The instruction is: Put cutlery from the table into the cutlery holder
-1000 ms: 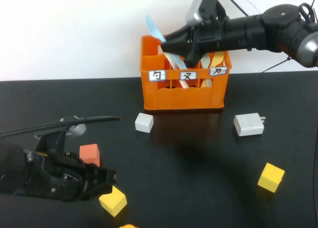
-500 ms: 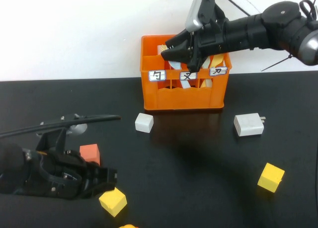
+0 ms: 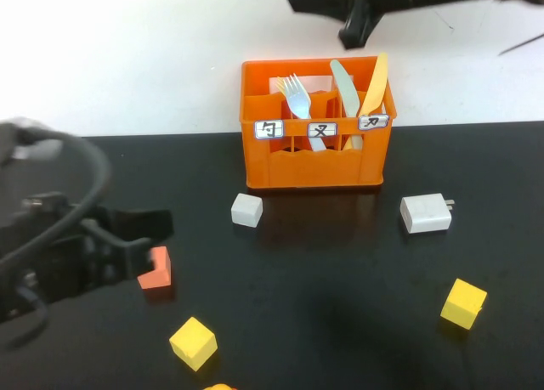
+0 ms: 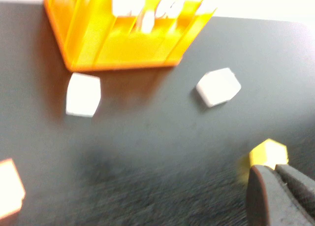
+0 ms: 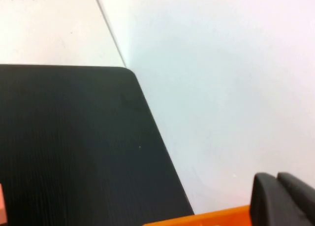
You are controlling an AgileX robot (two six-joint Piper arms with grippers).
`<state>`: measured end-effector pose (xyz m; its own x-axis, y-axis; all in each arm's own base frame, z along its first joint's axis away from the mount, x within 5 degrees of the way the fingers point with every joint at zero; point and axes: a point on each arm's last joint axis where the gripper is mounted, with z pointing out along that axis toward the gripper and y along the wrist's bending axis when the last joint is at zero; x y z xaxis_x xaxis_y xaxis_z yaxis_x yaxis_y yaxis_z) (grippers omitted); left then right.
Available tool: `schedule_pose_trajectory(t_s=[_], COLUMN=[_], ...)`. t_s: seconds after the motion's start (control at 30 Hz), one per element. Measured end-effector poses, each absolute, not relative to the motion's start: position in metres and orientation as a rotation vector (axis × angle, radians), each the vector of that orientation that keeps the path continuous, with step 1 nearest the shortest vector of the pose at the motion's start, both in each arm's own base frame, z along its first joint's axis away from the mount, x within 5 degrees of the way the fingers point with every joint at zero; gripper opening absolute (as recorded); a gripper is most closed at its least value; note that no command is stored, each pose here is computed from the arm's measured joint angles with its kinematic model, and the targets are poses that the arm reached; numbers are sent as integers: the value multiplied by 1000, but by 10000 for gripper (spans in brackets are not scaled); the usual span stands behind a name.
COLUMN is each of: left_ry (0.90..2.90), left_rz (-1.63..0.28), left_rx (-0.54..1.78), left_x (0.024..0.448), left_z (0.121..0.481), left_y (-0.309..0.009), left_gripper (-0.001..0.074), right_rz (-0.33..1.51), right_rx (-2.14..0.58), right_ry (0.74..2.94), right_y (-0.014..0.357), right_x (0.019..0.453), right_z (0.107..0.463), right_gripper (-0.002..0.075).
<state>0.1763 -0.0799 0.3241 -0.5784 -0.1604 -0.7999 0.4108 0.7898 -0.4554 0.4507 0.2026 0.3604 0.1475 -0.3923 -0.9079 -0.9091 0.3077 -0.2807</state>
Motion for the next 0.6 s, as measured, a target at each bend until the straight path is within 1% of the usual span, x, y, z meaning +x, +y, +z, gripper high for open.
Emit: schedule_pose_trajectory(t_s=[0.2, 0.37, 0.5, 0.6], left_ry=[1890, 1806, 1816, 1878], left_rz=[-784, -759, -706, -673], left_rx=[247, 351, 463, 523], left_x=[139, 107, 86, 71], left_z=[352, 365, 363, 357], left_y=[-73, -68, -65, -62], left_gripper=[-1, -1, -1, -1], right_rz=[545, 513, 458, 364], right_rx=[-1263, -1277, -1307, -1314], right_ry=[1556, 1689, 1816, 1917], right_y=[190, 178, 166, 154], right_x=[423, 401, 382, 368], right_z=[399, 418, 429, 437], right_gripper=[7, 6, 6, 6])
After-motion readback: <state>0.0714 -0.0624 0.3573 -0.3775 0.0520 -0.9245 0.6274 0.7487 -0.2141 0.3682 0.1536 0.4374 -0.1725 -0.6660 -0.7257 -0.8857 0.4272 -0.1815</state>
